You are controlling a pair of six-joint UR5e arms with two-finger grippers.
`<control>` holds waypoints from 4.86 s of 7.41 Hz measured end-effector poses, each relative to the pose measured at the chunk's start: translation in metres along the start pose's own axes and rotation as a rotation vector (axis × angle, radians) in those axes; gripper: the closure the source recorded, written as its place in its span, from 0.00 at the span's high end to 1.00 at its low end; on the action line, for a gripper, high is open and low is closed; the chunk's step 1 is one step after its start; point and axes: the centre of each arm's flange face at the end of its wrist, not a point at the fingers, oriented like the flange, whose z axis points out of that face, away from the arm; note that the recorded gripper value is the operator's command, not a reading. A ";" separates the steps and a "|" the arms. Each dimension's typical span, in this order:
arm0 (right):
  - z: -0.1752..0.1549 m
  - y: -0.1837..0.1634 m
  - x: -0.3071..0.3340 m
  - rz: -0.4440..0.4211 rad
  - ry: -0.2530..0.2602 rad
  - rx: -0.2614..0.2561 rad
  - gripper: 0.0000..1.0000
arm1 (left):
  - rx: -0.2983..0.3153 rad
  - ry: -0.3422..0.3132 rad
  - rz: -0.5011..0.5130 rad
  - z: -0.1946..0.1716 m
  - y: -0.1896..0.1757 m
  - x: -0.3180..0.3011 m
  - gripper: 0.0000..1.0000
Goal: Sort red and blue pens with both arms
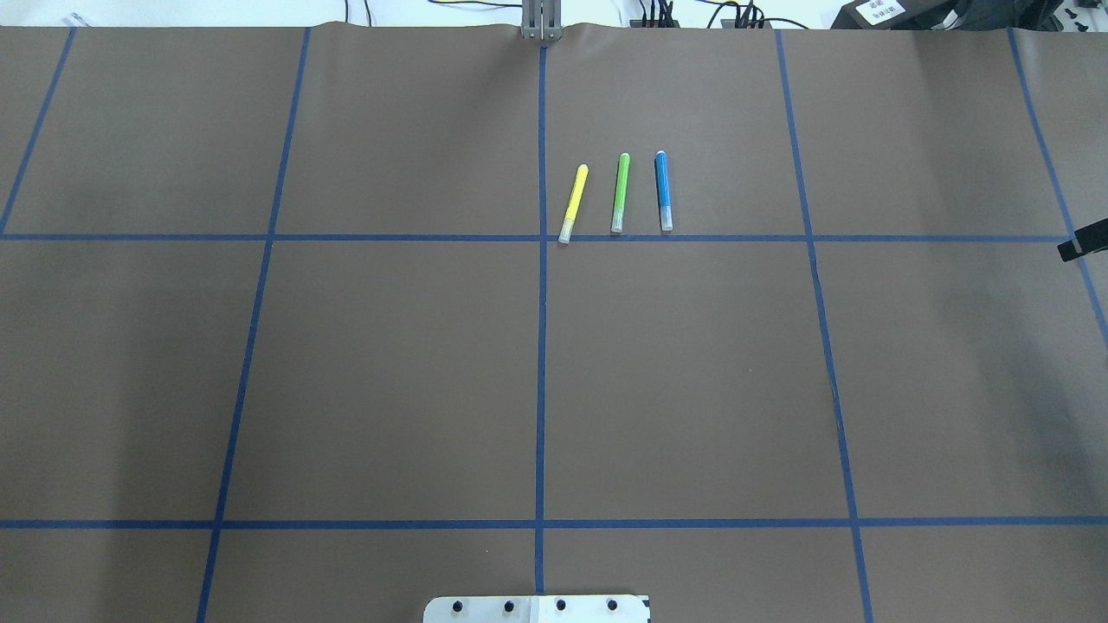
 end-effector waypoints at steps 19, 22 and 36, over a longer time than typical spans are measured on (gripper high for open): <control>0.037 -0.009 -0.002 -0.007 0.017 -0.058 0.99 | -0.879 0.279 -0.435 0.036 0.164 -0.093 0.00; 0.036 -0.009 -0.003 -0.009 0.016 -0.055 0.99 | -0.864 0.284 -0.434 0.061 0.163 -0.112 0.17; 0.076 -0.101 -0.216 0.096 -0.067 -0.041 0.99 | -0.008 0.207 0.307 -0.049 -0.051 -0.021 1.00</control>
